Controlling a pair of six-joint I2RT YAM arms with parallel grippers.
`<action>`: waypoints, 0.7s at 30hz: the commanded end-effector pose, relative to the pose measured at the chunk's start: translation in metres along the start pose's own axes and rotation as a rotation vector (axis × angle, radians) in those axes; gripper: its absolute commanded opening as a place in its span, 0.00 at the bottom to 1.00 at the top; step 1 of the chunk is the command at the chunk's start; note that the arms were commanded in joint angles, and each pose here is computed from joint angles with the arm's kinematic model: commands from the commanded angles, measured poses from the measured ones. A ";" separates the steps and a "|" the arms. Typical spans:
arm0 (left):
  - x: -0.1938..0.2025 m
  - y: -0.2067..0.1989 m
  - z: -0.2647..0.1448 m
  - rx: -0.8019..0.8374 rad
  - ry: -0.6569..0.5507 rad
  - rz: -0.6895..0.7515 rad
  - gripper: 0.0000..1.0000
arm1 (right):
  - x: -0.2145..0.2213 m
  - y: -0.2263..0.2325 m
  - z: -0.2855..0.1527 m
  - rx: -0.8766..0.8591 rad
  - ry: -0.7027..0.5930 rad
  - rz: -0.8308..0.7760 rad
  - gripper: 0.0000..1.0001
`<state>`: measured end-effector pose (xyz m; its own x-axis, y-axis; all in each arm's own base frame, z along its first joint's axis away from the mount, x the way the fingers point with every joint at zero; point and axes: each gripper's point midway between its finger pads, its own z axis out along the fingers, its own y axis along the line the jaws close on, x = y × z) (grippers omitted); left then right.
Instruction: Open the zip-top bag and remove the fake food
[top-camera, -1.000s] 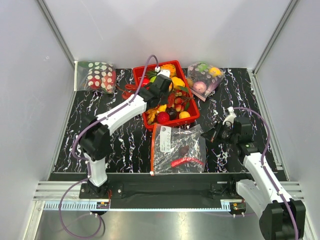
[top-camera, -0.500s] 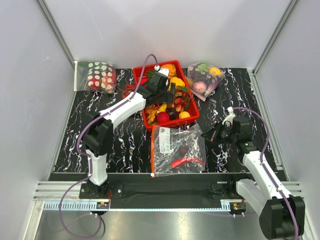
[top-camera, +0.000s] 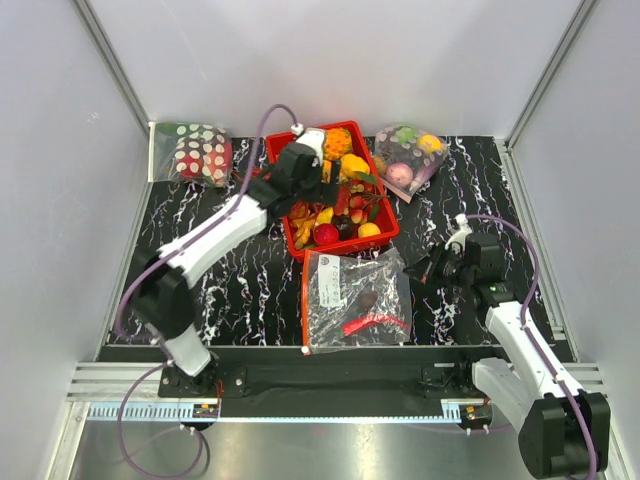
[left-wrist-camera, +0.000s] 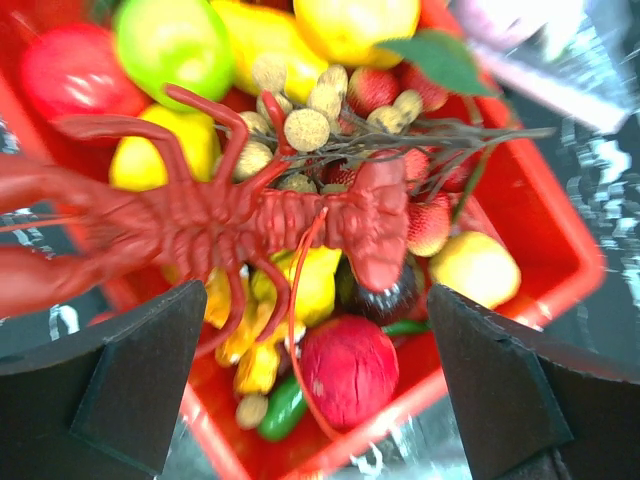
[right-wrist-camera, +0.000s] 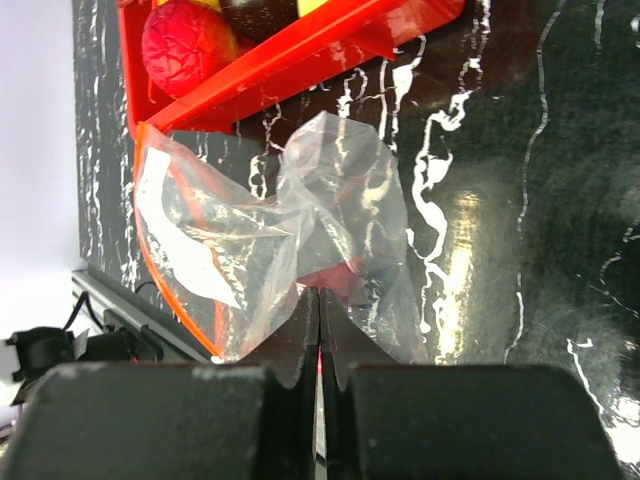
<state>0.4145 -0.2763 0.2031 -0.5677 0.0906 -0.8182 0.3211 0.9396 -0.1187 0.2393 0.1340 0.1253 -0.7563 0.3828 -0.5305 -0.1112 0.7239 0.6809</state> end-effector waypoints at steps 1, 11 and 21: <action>-0.050 -0.004 -0.062 0.062 -0.194 -0.027 0.99 | -0.015 0.007 -0.006 0.014 -0.042 -0.038 0.03; 0.036 0.011 -0.133 0.143 -0.157 -0.091 0.99 | -0.026 0.010 -0.031 0.084 -0.108 -0.112 0.48; 0.141 -0.025 -0.158 0.377 -0.057 -0.154 0.99 | 0.001 -0.004 -0.015 0.091 -0.008 -0.007 0.86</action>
<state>0.2200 -0.2165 0.1711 -0.5982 -0.0074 -0.8013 0.4468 0.8270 -0.3412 0.2325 0.1174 0.1328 -0.7394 0.3737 -0.5600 -0.0630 0.7898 0.6101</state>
